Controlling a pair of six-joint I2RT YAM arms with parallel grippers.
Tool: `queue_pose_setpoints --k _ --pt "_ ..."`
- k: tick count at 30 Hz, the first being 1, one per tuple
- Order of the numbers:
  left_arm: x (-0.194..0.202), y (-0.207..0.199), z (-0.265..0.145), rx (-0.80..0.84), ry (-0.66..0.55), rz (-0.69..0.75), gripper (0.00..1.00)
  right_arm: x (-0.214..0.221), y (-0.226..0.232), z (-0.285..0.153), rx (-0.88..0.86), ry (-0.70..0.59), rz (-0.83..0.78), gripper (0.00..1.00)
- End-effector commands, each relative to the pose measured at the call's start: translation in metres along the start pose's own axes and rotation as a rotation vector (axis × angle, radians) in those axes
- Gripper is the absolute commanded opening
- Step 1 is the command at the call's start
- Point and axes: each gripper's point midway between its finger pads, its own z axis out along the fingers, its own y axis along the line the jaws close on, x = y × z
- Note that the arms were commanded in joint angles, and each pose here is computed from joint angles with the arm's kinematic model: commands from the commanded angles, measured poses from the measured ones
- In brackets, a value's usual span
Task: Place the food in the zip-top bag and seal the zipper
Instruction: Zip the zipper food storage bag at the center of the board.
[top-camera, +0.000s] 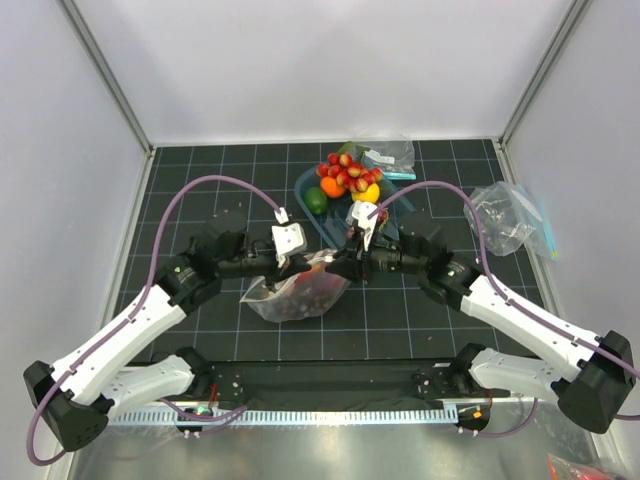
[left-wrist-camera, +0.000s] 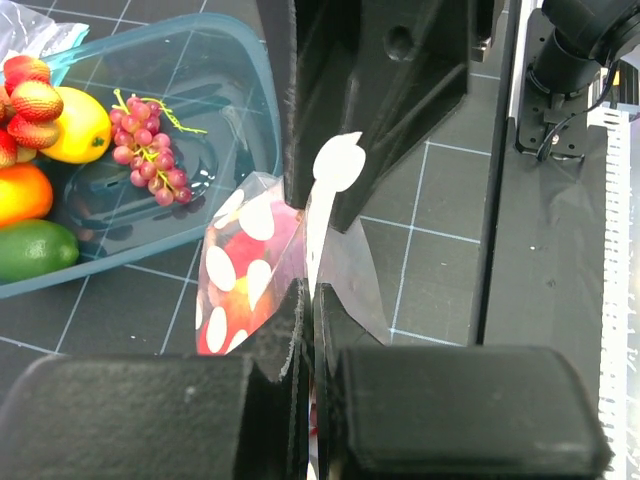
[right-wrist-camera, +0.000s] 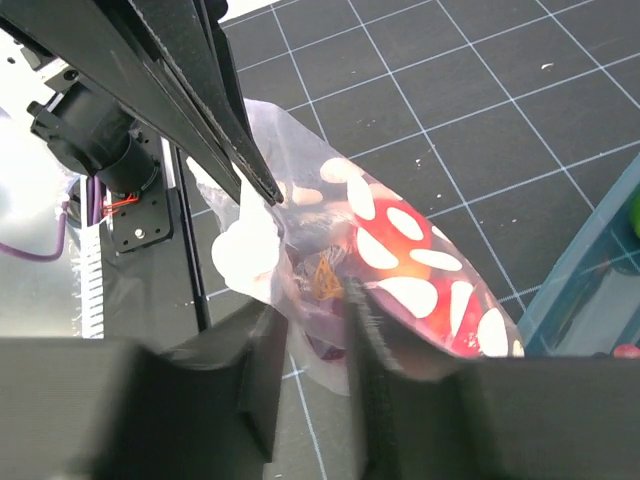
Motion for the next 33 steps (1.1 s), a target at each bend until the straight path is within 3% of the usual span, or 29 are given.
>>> queue_pose_setpoints --k 1,3,4,5,8,12,14,20,27,33 --pt "-0.025 -0.002 -0.003 0.012 -0.093 0.071 0.0 -0.029 0.008 -0.005 -0.028 -0.109 -0.09 0.29" --pt "-0.024 0.0 -0.003 0.006 -0.087 0.068 0.0 -0.031 0.012 -0.005 -0.049 -0.123 -0.09 0.2" --pt "-0.025 0.0 -0.003 0.003 -0.088 0.069 0.0 -0.033 0.013 -0.006 -0.052 -0.128 -0.088 0.06" --pt "-0.025 0.0 -0.003 0.003 -0.088 0.069 0.0 -0.034 0.014 -0.006 -0.053 -0.133 -0.087 0.01" --pt "-0.027 0.0 -0.004 -0.001 -0.093 0.071 0.02 -0.037 0.015 -0.006 -0.061 -0.135 -0.078 0.01" --pt "-0.035 -0.003 -0.007 0.011 -0.125 0.074 0.44 -0.041 0.02 -0.006 -0.079 -0.107 -0.024 0.01" --pt "-0.043 -0.007 -0.01 0.025 -0.153 0.083 0.49 -0.043 0.022 -0.007 -0.084 -0.097 -0.013 0.01" --pt "-0.066 -0.012 -0.015 0.048 -0.235 0.125 0.44 -0.048 0.03 -0.009 -0.082 -0.097 -0.005 0.01" --pt "-0.078 -0.013 -0.01 0.097 -0.245 0.113 0.33 -0.047 0.032 -0.007 -0.074 -0.082 0.001 0.01" --pt "-0.08 -0.019 -0.007 0.142 -0.252 0.115 0.33 -0.047 0.033 -0.006 -0.071 -0.081 0.004 0.01"
